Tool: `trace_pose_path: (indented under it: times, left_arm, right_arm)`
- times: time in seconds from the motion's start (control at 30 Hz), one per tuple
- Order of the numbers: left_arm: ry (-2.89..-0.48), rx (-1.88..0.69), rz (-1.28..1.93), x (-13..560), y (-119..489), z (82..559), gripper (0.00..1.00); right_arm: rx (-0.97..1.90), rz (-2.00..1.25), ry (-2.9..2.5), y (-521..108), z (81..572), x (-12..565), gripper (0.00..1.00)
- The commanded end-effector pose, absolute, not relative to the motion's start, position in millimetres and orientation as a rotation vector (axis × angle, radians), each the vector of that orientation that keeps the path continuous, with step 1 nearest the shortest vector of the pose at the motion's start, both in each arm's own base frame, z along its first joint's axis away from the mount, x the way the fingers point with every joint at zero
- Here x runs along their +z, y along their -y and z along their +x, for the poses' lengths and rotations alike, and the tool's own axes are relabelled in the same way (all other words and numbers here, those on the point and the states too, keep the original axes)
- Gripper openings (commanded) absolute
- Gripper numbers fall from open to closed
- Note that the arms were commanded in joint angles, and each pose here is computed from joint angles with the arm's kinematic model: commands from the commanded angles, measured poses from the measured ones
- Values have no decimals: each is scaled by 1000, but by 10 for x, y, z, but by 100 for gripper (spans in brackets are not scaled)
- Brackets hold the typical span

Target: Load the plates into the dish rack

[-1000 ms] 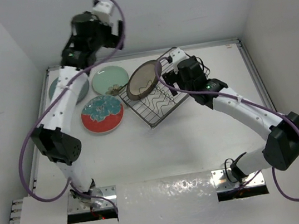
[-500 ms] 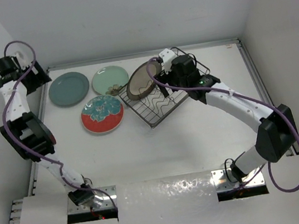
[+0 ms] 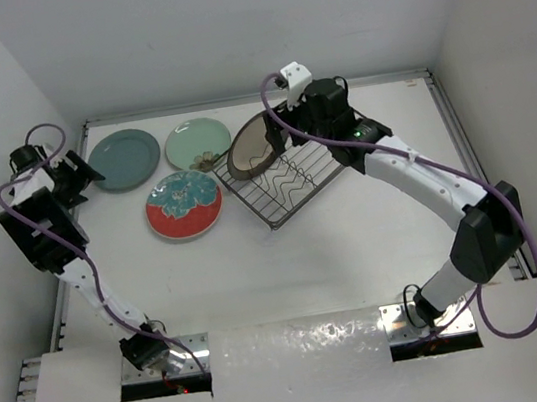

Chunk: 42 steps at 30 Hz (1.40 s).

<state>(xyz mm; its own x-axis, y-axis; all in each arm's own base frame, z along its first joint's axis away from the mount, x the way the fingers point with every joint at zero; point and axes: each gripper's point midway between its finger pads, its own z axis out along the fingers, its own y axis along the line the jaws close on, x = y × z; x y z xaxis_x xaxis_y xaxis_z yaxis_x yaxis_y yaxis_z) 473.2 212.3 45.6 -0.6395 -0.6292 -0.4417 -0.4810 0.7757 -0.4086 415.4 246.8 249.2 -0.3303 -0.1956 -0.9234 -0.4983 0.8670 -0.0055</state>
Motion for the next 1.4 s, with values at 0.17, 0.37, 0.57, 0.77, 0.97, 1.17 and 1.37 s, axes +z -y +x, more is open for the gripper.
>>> trace_pose_path:
  times: [0.17,0.37,0.57,0.77,0.97,1.17,1.37]
  left_arm:
    - [-2239,-415,-888,303,-2230,4988,77]
    - [-2243,-540,-917,46,-2023,5032,70]
    - [-2242,-585,-925,-40,-1934,5036,60]
    - [-2248,-614,-976,-197,-1947,5076,45]
    - [-2243,-647,-1000,-292,-1949,5126,13]
    - [-2196,-647,-1004,-194,-2020,5189,0]
    - [-2080,-680,-893,405,-2133,5358,0]
  right_arm:
    - [458,-435,-1856,-2672,4284,2852,88]
    - [469,-478,-1779,-2840,4300,3123,87]
    - [465,-520,-1732,-2986,4267,3275,87]
    - [462,-522,-1713,-2992,4244,3354,87]
    - [437,-527,-1699,-2951,4224,3416,88]
    - [417,-522,-1690,-2912,4233,3454,88]
    - [393,-527,-1699,-2856,4205,3381,88]
